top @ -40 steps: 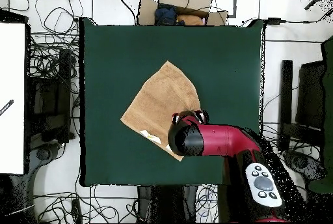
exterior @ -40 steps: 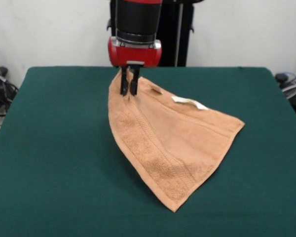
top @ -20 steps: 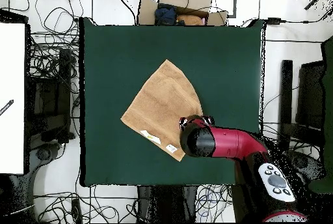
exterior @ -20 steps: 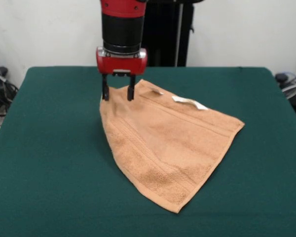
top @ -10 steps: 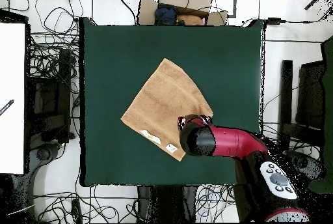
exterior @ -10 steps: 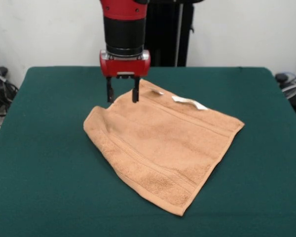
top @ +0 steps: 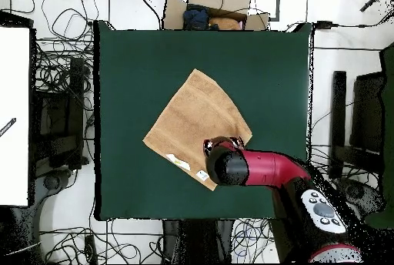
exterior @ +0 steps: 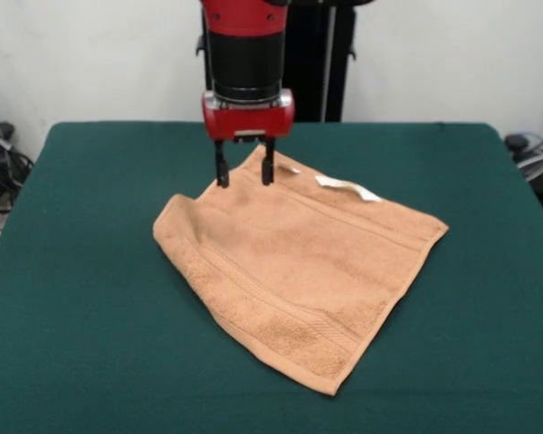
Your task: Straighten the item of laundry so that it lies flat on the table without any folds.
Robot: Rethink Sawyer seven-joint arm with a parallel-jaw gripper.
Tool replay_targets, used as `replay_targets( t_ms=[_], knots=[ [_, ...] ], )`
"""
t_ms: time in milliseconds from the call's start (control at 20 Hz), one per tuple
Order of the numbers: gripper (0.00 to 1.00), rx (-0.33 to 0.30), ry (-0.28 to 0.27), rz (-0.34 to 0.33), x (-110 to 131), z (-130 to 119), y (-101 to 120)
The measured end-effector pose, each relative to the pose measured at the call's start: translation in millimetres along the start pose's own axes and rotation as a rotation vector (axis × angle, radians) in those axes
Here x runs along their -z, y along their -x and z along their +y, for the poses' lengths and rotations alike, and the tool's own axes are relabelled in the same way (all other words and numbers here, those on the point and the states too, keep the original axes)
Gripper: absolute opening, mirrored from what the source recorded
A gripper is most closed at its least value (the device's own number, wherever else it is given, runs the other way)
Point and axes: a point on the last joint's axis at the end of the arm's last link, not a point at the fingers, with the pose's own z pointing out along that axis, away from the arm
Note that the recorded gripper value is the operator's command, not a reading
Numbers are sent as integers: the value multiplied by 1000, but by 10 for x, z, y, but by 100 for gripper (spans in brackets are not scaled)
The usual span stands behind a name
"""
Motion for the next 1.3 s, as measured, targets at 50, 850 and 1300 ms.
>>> replay_targets(
  t_ms=[50,850,1300],
  knots=[
    [100,2,-1,-1,10,8,2],
    [100,109,-24,19,181,528,-48],
    [100,132,15,62,-47,763,-195]
  ],
)
